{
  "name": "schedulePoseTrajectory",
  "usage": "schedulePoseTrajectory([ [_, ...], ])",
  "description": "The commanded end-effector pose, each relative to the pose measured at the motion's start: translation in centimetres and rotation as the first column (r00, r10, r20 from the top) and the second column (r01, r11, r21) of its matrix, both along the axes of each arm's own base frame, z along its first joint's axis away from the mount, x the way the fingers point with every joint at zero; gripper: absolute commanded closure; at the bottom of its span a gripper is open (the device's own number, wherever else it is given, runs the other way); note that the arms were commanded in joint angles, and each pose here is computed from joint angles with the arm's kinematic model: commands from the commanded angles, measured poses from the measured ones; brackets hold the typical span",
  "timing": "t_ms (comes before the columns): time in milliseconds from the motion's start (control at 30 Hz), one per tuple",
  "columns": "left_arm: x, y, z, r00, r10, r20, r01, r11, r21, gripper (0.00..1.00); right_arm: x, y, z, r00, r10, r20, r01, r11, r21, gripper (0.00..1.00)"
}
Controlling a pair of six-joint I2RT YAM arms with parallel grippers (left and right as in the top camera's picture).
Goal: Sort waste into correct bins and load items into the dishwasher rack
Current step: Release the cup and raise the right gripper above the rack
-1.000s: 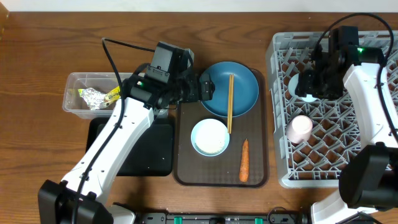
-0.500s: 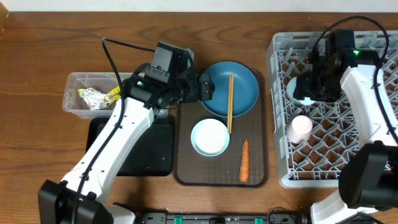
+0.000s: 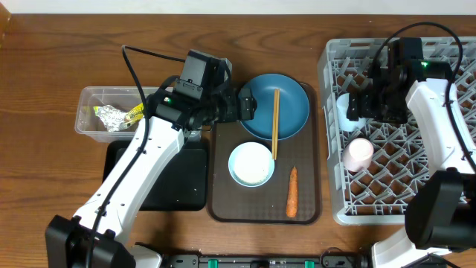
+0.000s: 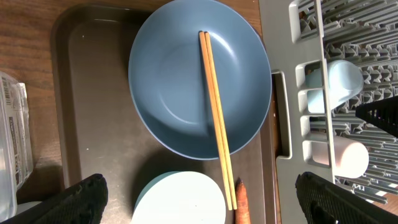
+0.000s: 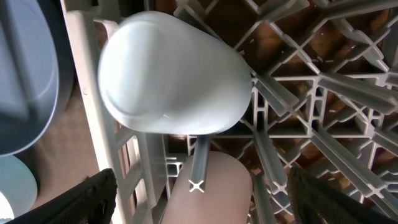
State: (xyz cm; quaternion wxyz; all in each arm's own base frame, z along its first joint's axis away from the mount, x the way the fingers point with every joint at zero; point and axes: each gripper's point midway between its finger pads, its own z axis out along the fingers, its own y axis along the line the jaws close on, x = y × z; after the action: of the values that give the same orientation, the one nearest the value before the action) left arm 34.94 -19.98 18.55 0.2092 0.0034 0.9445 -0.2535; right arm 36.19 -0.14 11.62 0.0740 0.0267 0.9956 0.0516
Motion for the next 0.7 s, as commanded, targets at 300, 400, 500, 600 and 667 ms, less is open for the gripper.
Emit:
schedulePoseTrajectory([
  [300,0.2,0.3,0.3,1.0,0.003,0.015,-0.003,1.0,0.012,0.01,0.5,2.0,3.2,0.999,0.038,0.019,-0.039,0.997,0.065,0.2],
  [400,0.2,0.3,0.2,1.0,0.003,0.015,-0.003,1.0,0.012,0.01,0.2,3.2,4.2,0.998,0.057,0.012,-0.058,0.992,0.109,0.17],
  [500,0.2,0.3,0.2,1.0,0.003,0.015,-0.003,1.0,0.012,0.01,-0.6,5.0,5.2,0.997,0.078,-0.008,-0.075,0.978,0.192,0.03],
  [600,0.2,0.3,0.2,1.0,0.002,0.015,-0.002,1.0,0.012,0.01,-1.4,5.4,5.3,0.996,0.082,-0.039,-0.072,0.974,0.215,0.01],
  [667,0.2,0.3,0.2,1.0,0.002,0.015,-0.002,1.0,0.012,0.01,-1.6,5.4,5.2,0.995,0.082,-0.049,-0.07,0.974,0.216,0.01],
])
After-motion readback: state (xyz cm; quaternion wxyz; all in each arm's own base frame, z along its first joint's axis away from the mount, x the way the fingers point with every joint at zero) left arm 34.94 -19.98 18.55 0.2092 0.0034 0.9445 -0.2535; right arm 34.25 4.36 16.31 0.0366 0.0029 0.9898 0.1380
